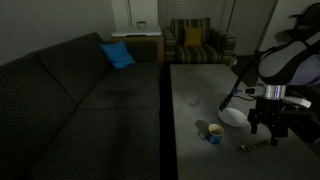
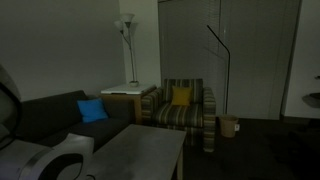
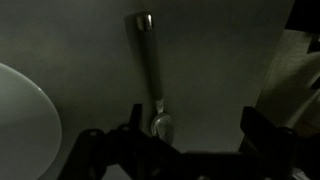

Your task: Move the spoon to the right

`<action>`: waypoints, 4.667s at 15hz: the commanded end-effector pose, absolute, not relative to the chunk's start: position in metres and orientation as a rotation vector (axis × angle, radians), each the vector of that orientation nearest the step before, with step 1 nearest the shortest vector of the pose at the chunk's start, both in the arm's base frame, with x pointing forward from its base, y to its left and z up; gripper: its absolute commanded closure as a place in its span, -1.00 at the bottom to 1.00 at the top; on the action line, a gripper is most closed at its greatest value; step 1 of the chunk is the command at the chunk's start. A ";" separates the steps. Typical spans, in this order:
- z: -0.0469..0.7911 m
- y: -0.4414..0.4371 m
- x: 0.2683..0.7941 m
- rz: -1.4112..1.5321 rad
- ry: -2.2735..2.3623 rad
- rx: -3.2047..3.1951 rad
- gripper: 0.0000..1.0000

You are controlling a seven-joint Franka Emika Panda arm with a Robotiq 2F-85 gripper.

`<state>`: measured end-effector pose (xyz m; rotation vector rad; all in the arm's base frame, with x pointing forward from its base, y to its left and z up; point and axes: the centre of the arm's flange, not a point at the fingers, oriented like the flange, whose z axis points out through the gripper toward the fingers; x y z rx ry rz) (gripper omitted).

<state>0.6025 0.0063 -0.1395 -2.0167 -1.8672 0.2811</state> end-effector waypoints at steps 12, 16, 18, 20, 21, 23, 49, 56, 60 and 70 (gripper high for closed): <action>-0.156 0.030 0.586 0.191 -2.088 -2.104 -1.00; -0.163 0.024 0.571 0.213 -2.095 -2.141 -1.00; -0.169 0.018 0.562 0.224 -2.087 -2.161 -1.00; -0.178 0.006 0.561 0.237 -2.044 -2.248 -1.00; -0.183 0.006 0.555 0.231 -2.010 -2.292 -1.00; -0.194 -0.001 0.564 0.196 -1.960 -2.335 -1.00; -0.162 0.011 0.547 0.147 -2.117 -2.336 -1.00; -0.164 -0.014 0.556 0.196 -2.232 -2.121 -1.00; -0.180 -0.007 0.566 0.329 -2.182 -2.086 -1.00; -0.178 -0.005 0.567 0.371 -2.088 -2.092 -1.00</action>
